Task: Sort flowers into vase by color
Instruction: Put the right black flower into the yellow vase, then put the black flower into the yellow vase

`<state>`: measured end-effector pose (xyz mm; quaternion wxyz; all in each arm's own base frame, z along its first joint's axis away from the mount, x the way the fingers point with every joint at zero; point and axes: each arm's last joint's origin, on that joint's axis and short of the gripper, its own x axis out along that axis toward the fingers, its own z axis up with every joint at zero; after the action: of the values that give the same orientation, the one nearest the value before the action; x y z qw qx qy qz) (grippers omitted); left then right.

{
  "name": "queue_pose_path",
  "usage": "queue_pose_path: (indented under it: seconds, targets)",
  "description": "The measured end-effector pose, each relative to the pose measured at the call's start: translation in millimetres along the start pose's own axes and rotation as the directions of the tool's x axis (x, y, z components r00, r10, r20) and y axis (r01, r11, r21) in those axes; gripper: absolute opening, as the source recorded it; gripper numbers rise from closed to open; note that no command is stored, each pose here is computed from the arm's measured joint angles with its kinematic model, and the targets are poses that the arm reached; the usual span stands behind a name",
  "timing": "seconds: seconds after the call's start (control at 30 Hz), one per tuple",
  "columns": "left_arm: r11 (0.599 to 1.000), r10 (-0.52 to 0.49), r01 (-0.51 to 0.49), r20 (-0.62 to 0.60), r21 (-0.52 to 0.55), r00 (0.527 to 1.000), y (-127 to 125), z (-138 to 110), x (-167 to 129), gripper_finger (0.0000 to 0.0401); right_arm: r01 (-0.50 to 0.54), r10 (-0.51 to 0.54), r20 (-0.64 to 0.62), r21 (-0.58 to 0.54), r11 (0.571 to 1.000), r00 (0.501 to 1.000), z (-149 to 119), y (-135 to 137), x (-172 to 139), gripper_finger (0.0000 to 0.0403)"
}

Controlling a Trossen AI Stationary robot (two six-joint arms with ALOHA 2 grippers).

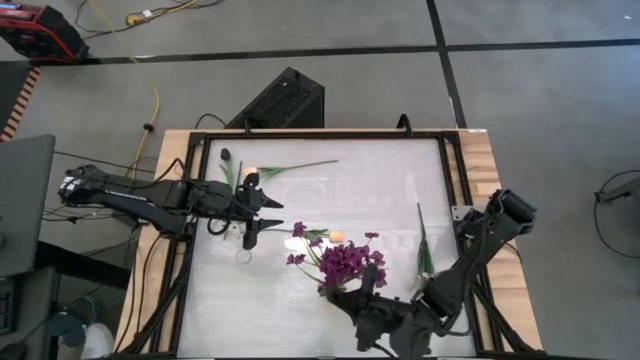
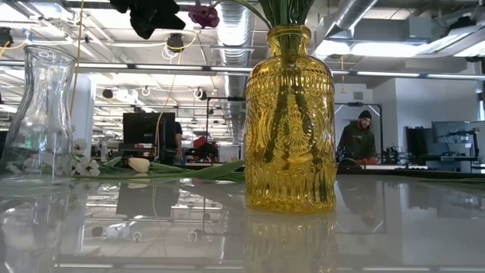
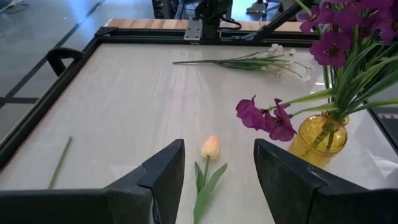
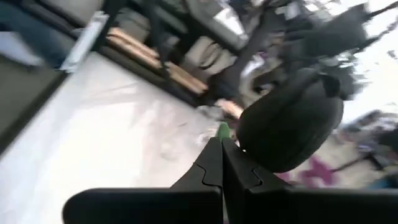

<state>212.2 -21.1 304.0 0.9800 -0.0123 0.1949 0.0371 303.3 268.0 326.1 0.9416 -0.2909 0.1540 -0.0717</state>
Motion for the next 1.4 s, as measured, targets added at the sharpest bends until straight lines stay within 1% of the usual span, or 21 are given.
queue_pose_path:
  seconds: [0.07, 0.13, 0.2, 0.27, 0.37, 0.4, 0.5, 0.53, 0.57, 0.6, 0.67, 0.73, 0.8, 0.93, 1.0, 1.1, 1.2, 1.3, 1.37, 1.4]
  targets:
    - [1.0, 0.0, 0.0, 0.0, -0.001, 1.0, 0, 0, 0, 0.0181, -0.076, 0.076, 0.011, 0.031, 0.997, 0.997, 0, 2, 0, 0.0019]
    - [1.0, 0.0, 0.0, 0.0, -0.004, 1.0, 0, 0, 0, 0.0181, -0.16, 0.159, 0.009, 0.074, 0.984, 0.987, -2, -1, 0, 0.0019]
    - [1.0, 0.0, 0.0, 0.0, -0.005, 1.0, 0, 0, 0, 0.0181, -0.261, 0.262, 0.011, 0.125, 0.957, 0.965, -3, -3, -3, 0.0019]
    - [1.0, -0.001, 0.001, 0.0, -0.012, 1.0, 0, 0, 0, 0.0181, -0.355, 0.357, 0.023, 0.179, 0.918, 0.934, -1, -9, -7, 0.0019]
    - [1.0, -0.001, 0.001, 0.0, -0.016, 1.0, 0, 0, 0, 0.0181, -0.486, 0.492, 0.046, 0.259, 0.835, 0.869, 1, -21, -19, 0.0019]
    - [1.0, -0.001, 0.001, 0.0, -0.017, 1.0, 0, 0, 0, 0.0181, -0.522, 0.533, 0.051, 0.294, 0.801, 0.845, 2, -25, -24, 0.0019]
    - [1.0, -0.001, 0.001, 0.0, -0.016, 1.0, 0, 0, 0, 0.0181, -0.624, 0.669, 0.046, 0.414, 0.663, 0.741, 1, -38, -39, 0.0019]
    - [1.0, -0.001, 0.001, 0.0, -0.016, 1.0, 0, 0, 0, 0.0181, -0.64, 0.706, 0.038, 0.457, 0.617, 0.707, 0, -43, -44, 0.0019]
    - [1.0, -0.001, 0.001, 0.0, -0.016, 1.0, 0, 0, 0, 0.0181, -0.645, 0.733, 0.026, 0.496, 0.581, 0.68, -1, -46, -50, 0.002]
    - [1.0, -0.001, 0.001, 0.0, -0.016, 1.0, 0, 0, 0, 0.0181, -0.637, 0.747, 0.001, 0.525, 0.565, 0.664, -3, -50, -56, 0.002]
    - [1.0, 0.0, 0.0, 0.0, -0.009, 1.0, 0, 0, 0, 0.0181, -0.606, 0.755, -0.045, 0.566, 0.559, 0.654, -8, -58, -67, 0.002]
    - [1.0, 0.0, 0.0, 0.0, 0.001, 1.0, 0, 0, 0, 0.0181, -0.568, 0.741, -0.08, 0.59, 0.574, 0.666, -11, -68, -76, 0.002]
    - [1.0, 0.0, 0.0, 0.0, 0.007, 1.0, 0, 0, 0, 0.0181, -0.54, 0.71, -0.078, 0.593, 0.597, 0.7, -12, -81, -83, 0.002]
    - [1.0, 0.001, -0.001, 0.004, 0.012, 1.0, 0, 0, 0, 0.0181, -0.517, 0.646, -0.048, 0.557, 0.65, 0.761, -13, -110, -96, 0.002]
    - [1.0, 0.0, 0.0, 0.004, 0.012, 1.0, 0, 0, 0, 0.0181, -0.49, 0.603, -0.048, 0.535, 0.688, 0.796, -17, -129, -101, 0.002]
    - [1.0, 0.001, -0.001, -0.001, 0.013, 1.0, 0, 0, 0, 0.0181, -0.414, 0.492, -0.013, 0.52, 0.747, 0.87, -19, -159, -106, 0.0021]
    - [1.0, 0.001, -0.001, -0.001, 0.016, 1.0, 0, 0, 0, 0.0181, -0.36, 0.387, 0.047, 0.484, 0.797, 0.921, -20, -189, -105, 0.0021]
    - [0.999, 0.012, -0.012, 0.0, 0.032, 1.0, 0, 0, 0, 0.0181, -0.278, 0.263, 0.096, 0.45, 0.849, 0.96, -21, -218, -96, 0.0021]
    - [0.999, 0.014, -0.014, 0.0, 0.042, 1.0, 0, 0, 0, 0.0181, -0.19, 0.17, 0.087, 0.438, 0.879, 0.982, -25, -238, -83, 0.0021]
    - [0.999, 0.015, -0.015, 0.001, 0.042, 1.0, 0, 0, 0, 0.0181, -0.161, 0.143, 0.075, 0.433, 0.887, 0.987, -29, -247, -76, 0.0021]
